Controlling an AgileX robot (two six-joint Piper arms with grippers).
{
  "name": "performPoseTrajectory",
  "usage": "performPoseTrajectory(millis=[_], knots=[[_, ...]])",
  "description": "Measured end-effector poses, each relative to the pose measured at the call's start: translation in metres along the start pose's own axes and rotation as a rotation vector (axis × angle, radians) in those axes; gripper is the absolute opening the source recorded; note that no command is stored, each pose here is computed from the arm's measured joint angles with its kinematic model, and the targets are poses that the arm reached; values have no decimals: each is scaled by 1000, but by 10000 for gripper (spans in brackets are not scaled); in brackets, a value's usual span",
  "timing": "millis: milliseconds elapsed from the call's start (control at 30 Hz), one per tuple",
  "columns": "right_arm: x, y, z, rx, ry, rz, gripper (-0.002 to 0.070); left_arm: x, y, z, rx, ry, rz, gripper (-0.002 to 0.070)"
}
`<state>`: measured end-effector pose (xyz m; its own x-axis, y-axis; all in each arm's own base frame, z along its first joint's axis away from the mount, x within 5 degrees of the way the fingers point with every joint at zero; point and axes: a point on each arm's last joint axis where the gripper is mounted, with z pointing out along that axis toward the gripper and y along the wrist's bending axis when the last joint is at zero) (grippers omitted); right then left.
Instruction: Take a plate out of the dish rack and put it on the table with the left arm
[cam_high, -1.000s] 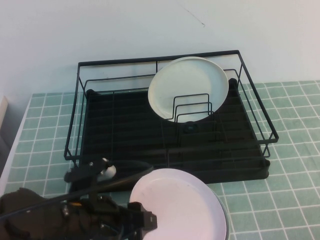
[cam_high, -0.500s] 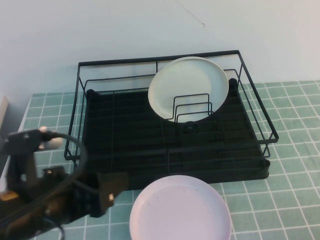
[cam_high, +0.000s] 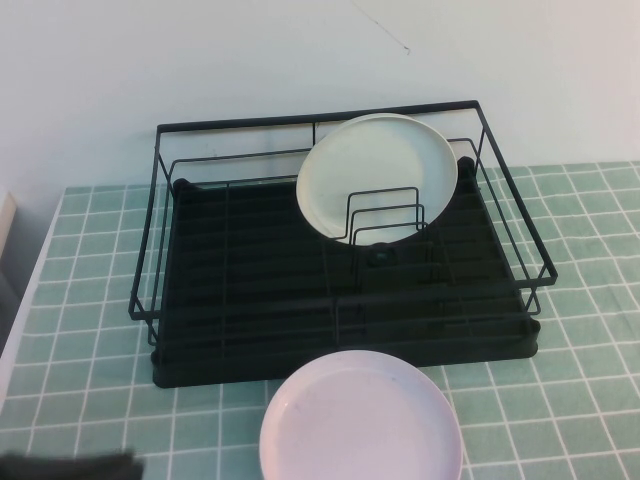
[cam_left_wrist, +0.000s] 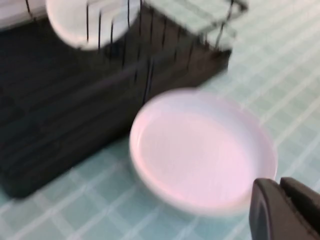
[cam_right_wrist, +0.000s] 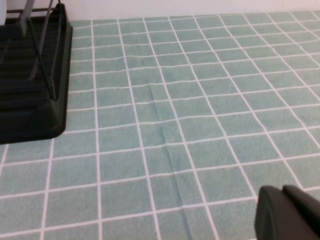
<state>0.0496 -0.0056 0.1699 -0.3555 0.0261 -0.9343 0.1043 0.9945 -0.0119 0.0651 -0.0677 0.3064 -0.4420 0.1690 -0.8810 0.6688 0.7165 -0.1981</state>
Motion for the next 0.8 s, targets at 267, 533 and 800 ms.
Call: performPoseTrajectory(millis=[267, 533, 800], knots=[[0, 0, 0, 0, 0, 0, -2, 18, 3, -49, -178, 180, 105, 0], [0, 0, 0, 0, 0, 0, -2, 5, -3, -80, -231, 16, 151, -1], [0, 0, 0, 0, 0, 0, -2, 8, -2, -80, -234, 41, 150, -2]])
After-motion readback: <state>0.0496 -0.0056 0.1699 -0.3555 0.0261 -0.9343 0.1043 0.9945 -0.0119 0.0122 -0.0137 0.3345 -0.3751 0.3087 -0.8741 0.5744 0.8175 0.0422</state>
